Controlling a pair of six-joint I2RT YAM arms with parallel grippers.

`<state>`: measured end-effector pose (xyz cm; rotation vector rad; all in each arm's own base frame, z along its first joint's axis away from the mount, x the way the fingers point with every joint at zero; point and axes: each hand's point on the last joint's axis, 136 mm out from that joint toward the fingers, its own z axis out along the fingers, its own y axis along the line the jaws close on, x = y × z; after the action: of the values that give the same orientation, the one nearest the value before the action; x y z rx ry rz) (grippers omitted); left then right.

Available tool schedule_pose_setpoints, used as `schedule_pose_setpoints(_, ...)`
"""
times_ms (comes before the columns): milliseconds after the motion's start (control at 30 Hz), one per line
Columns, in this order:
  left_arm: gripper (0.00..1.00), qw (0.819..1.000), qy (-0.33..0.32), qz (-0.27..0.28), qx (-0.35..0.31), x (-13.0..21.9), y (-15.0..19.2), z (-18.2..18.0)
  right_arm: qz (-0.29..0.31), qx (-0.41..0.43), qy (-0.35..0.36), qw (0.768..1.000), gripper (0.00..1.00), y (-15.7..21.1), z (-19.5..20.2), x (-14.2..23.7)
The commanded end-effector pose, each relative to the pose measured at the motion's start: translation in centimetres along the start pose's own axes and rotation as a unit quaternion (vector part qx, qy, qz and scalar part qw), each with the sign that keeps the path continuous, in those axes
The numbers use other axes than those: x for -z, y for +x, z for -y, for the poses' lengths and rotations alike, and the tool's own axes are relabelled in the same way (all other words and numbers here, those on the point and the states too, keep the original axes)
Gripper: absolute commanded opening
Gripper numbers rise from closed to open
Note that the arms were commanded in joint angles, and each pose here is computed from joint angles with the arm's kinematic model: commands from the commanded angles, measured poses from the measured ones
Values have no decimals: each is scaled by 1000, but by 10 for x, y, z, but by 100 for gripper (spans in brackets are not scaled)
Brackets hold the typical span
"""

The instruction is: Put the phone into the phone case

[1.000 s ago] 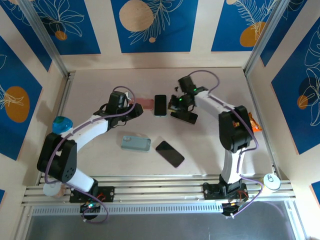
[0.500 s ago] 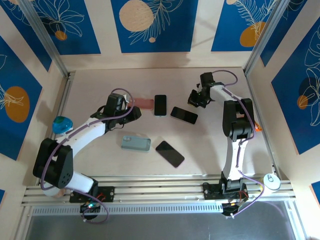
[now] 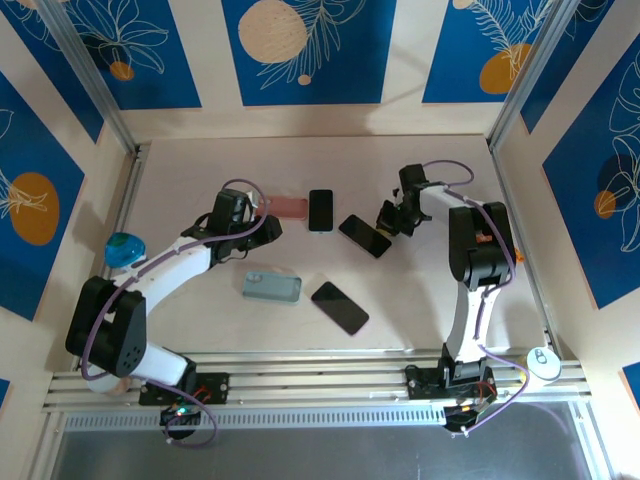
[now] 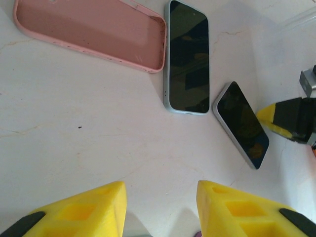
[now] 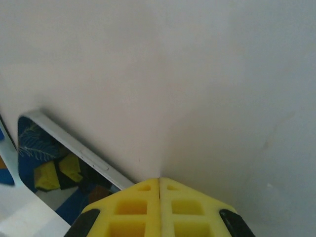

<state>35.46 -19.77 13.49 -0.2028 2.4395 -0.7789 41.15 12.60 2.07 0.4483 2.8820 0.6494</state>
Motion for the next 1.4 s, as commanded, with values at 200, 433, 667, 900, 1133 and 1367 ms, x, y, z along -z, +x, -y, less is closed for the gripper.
schedule_pose_setpoints(200,43,1000,12,7,6,1,4,1,-12,36,-4,999,7,48,-21,27)
schedule_pose_setpoints(433,46,1000,10,12,1,6,4,0,26,169,54,984,71,47,-36,36)
schedule_pose_setpoints(667,49,1000,6,14,7,7,8,-4,28,300,114,947,83,43,-53,21)
schedule_pose_setpoints(900,49,1000,1,17,6,9,8,-6,11,334,126,934,96,37,-53,6)
schedule_pose_setpoints(1133,49,1000,-4,18,8,9,8,-8,-8,360,138,923,98,42,-46,-4)
schedule_pose_setpoints(1367,49,1000,-5,15,4,8,8,-8,-28,378,159,911,94,55,-40,-17)
